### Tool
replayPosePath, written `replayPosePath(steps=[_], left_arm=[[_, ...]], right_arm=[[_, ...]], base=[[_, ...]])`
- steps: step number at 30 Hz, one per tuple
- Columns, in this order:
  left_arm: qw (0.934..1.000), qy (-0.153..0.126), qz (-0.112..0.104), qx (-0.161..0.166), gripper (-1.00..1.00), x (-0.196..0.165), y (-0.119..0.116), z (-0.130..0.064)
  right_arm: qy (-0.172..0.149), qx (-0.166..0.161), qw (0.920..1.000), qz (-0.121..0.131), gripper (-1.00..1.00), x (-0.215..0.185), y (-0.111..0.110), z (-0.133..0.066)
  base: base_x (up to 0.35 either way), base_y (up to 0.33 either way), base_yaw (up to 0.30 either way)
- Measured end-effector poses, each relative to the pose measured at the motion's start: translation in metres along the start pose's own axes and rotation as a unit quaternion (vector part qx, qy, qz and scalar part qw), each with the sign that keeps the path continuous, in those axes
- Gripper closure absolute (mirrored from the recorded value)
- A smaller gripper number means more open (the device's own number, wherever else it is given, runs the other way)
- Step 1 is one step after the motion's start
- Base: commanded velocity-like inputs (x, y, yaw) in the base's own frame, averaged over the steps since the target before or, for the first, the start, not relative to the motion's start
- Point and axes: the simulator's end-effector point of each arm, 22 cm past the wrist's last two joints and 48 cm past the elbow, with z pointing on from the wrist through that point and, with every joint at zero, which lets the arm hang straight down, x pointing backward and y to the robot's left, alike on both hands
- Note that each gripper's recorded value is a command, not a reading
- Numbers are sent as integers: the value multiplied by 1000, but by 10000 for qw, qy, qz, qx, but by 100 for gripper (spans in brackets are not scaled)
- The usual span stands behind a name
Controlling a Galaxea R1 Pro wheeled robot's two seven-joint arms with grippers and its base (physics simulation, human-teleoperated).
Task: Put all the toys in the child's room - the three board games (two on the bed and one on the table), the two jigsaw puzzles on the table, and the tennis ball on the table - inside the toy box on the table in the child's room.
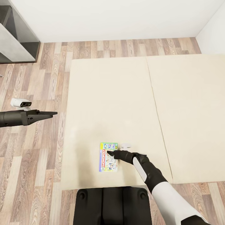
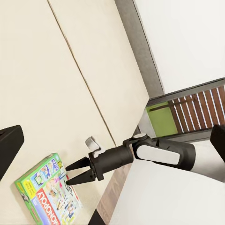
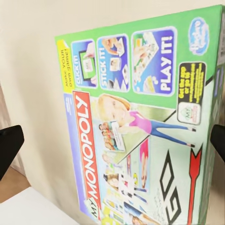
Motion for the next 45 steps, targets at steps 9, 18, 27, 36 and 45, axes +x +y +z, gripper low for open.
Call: replayPosePath(steps=[9, 18, 27, 36, 45], left_arm=[[10000, 0, 0, 0, -100, 0, 0, 0], [10000, 2, 0, -5, -100, 0, 0, 0], [10000, 3, 0, -5, -100, 0, 0, 0], [10000, 0, 1, 0, -100, 0, 0, 0], [10000, 2, -1, -3, -100, 0, 0, 0]], right_arm=[[-1, -11, 10000, 5, -100, 0, 1, 1], [-1, -14, 10000, 6, -100, 0, 2, 1], [-1, -17, 10000, 7, -100, 0, 2, 1], [-1, -17, 10000, 6, -100, 0, 2, 1], [-1, -17, 10000, 6, -100, 0, 2, 1]], base=[[0, 14, 0], [0, 17, 1], [0, 6, 65], [0, 44, 5], [0, 38, 0]])
